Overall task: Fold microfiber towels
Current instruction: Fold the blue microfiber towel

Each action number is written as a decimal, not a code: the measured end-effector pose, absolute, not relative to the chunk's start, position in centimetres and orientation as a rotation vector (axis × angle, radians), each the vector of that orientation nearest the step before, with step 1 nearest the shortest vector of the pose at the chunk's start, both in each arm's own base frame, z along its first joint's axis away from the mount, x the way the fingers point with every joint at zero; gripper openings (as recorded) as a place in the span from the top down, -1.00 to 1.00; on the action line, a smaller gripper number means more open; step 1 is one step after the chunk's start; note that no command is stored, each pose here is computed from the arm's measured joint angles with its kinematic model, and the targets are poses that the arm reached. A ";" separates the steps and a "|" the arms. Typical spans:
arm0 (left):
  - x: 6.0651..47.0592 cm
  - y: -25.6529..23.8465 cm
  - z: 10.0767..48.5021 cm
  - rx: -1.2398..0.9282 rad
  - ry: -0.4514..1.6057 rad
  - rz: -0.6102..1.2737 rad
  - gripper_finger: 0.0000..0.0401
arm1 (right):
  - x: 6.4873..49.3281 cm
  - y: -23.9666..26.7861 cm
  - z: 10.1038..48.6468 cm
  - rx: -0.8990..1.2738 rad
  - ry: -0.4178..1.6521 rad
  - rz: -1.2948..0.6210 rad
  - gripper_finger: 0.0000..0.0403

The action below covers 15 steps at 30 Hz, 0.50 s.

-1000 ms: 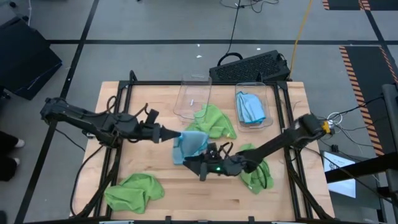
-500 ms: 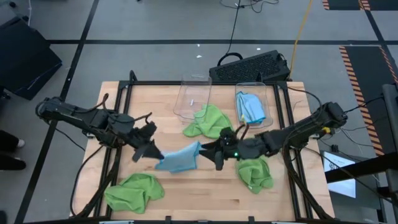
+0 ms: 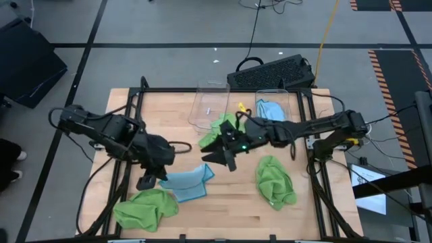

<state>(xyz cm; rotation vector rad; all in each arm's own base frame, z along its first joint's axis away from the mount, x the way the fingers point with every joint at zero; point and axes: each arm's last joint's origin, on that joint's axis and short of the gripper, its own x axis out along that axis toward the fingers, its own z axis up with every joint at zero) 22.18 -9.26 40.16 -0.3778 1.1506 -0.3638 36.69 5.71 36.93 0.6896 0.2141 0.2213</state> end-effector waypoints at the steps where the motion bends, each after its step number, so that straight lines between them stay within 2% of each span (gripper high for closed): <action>1: 22.3 -9.5 40.4 -0.357 1.192 -0.361 0.99 | 37.1 5.6 36.7 0.674 0.210 0.220 -0.10; 6: 22.4 -10.3 41.9 -0.272 1.337 -0.301 0.99 | 39.1 5.0 34.6 0.617 0.218 0.207 -0.25; 11: 22.8 -11.4 44.0 -0.258 1.229 -0.332 0.99 | 42.0 4.9 32.0 0.633 0.163 0.356 -0.34; 15: 23.5 -12.2 43.9 -0.208 1.236 -0.354 0.99 | 44.3 4.9 30.9 0.675 0.091 0.503 -0.35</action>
